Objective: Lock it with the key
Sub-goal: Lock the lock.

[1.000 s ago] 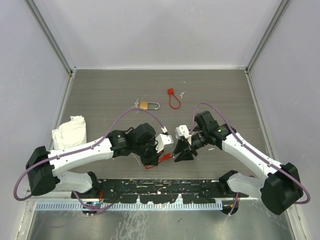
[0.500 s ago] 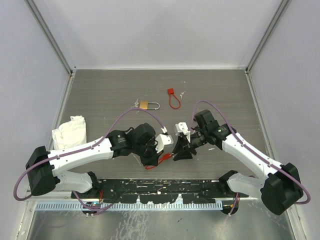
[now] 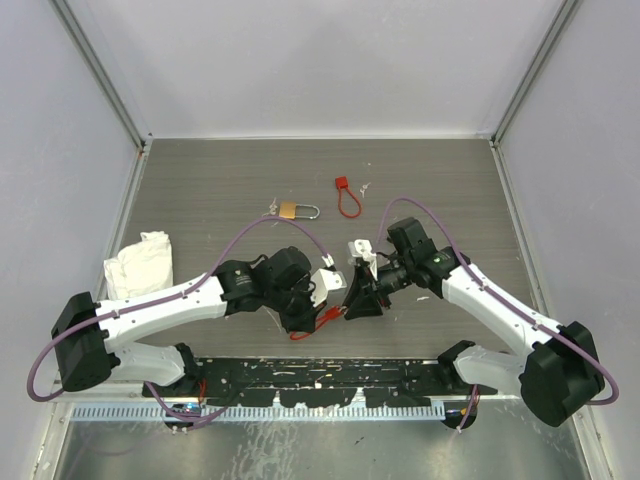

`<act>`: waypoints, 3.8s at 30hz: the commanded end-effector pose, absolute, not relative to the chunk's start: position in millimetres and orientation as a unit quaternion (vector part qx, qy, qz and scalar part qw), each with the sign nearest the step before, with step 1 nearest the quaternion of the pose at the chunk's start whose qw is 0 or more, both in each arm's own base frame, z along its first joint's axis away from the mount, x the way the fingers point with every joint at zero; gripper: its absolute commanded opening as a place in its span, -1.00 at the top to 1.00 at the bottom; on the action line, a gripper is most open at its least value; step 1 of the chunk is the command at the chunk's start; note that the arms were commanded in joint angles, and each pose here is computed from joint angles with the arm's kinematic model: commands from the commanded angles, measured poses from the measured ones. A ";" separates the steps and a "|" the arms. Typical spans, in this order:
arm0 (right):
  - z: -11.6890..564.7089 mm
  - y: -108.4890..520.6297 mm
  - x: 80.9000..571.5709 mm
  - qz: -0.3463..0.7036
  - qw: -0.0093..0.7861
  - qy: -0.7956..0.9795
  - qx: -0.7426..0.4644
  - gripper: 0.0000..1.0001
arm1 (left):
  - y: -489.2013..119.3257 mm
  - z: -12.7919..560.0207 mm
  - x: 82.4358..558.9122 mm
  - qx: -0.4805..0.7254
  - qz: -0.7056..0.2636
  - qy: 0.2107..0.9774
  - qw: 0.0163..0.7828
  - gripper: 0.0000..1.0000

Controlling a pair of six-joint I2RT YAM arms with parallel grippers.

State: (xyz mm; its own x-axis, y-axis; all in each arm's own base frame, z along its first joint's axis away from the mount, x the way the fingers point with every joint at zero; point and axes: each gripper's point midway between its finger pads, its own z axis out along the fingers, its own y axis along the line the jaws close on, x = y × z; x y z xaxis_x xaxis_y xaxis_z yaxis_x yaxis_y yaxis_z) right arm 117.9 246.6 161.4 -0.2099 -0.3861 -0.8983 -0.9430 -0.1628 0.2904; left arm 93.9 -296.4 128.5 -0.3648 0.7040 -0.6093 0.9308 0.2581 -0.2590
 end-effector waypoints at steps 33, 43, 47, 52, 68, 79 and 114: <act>189.2 243.1 131.8 0.457 0.331 0.526 -0.637 0.98 | -310.7 157.2 85.1 0.542 -0.352 0.733 0.211 1.00; 184.2 227.3 113.5 0.361 0.368 0.395 -0.761 0.98 | -314.9 171.1 61.2 0.508 -0.487 0.699 0.129 1.00; 185.9 233.6 121.1 0.389 0.345 0.462 -0.718 0.98 | -307.8 159.0 69.6 0.497 -0.469 0.719 0.126 1.00; 176.9 238.6 117.9 0.492 0.221 0.573 -0.617 0.98 | -291.8 139.5 113.4 0.496 -0.327 0.769 0.234 1.00; 162.7 227.9 120.2 0.394 0.323 0.499 -0.701 0.98 | -302.2 158.0 89.1 0.430 -0.489 0.733 0.195 1.00; 168.5 236.3 127.8 0.434 0.288 0.558 -0.646 0.98 | -282.9 141.9 121.7 0.457 -0.328 0.775 0.289 1.00; 186.0 237.9 122.8 0.532 0.244 0.572 -0.575 0.98 | -278.8 172.1 126.5 0.558 -0.225 0.655 0.457 1.00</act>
